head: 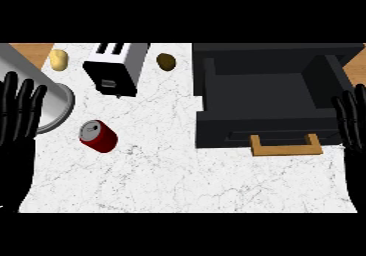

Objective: Pick up the can, place it into the drawer and close the drawer

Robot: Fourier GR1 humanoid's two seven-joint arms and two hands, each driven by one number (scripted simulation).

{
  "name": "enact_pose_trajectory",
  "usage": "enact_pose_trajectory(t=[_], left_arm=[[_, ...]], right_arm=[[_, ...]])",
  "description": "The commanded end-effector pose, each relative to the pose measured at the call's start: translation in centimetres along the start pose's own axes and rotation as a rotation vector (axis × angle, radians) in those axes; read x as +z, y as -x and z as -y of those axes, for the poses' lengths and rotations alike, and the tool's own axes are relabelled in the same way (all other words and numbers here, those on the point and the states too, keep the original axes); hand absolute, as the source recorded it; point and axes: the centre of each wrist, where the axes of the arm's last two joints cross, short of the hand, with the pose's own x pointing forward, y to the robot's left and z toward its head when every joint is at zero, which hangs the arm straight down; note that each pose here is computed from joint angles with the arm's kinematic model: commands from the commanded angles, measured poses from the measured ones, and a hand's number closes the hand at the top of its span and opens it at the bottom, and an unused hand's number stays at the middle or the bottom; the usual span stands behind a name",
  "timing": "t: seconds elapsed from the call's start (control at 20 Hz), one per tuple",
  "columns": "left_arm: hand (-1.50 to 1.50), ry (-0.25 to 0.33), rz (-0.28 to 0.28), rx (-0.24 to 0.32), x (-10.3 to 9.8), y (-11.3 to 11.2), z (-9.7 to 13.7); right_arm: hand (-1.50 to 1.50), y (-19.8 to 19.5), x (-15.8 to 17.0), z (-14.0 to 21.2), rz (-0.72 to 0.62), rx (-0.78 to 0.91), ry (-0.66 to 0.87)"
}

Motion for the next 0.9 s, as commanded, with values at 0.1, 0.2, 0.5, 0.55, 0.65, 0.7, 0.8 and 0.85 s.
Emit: enact_pose_trajectory(t=[0.1,0.2,0.5,0.55,0.65,0.7,0.8,0.85], left_arm=[[-1.50,0.143,0.019,0.075,-1.4,-0.3,-0.7],[-1.50,0.244,0.044,0.147,-2.1,0.3,-0.2],[-1.50,0.196,-0.396,0.028,-0.8,2.4,-2.0],[-1.50,0.175,-0.396,0.018,-1.9,3.6,-2.1],[-1.50,0.188,-0.382,0.021,-2.0,1.8,-2.2],[-1.50,0.190,-0.393,0.021,-0.7,2.7,-2.9],[-1.50,0.190,-0.400,0.017,-2.5,2.3,-1.9],[-1.50,0.183,-0.396,0.011,-1.7,2.3,-2.3]], right_arm=[[-1.50,-0.3,0.1,0.1,0.037,-0.006,-0.005],[-1.50,-0.4,-1.4,-1.6,0.061,-0.025,0.003],[-1.50,1.4,0.1,-0.1,-0.267,-0.014,0.065],[-1.50,2.0,0.4,2.0,-0.263,0.005,0.054],[-1.50,1.2,2.2,1.2,-0.290,0.003,0.062],[-1.50,0.7,2.3,1.7,-0.283,-0.010,0.054],[-1.50,2.3,2.7,2.3,-0.283,-0.011,0.055],[-1.50,0.0,1.9,1.2,-0.276,-0.006,0.052]])
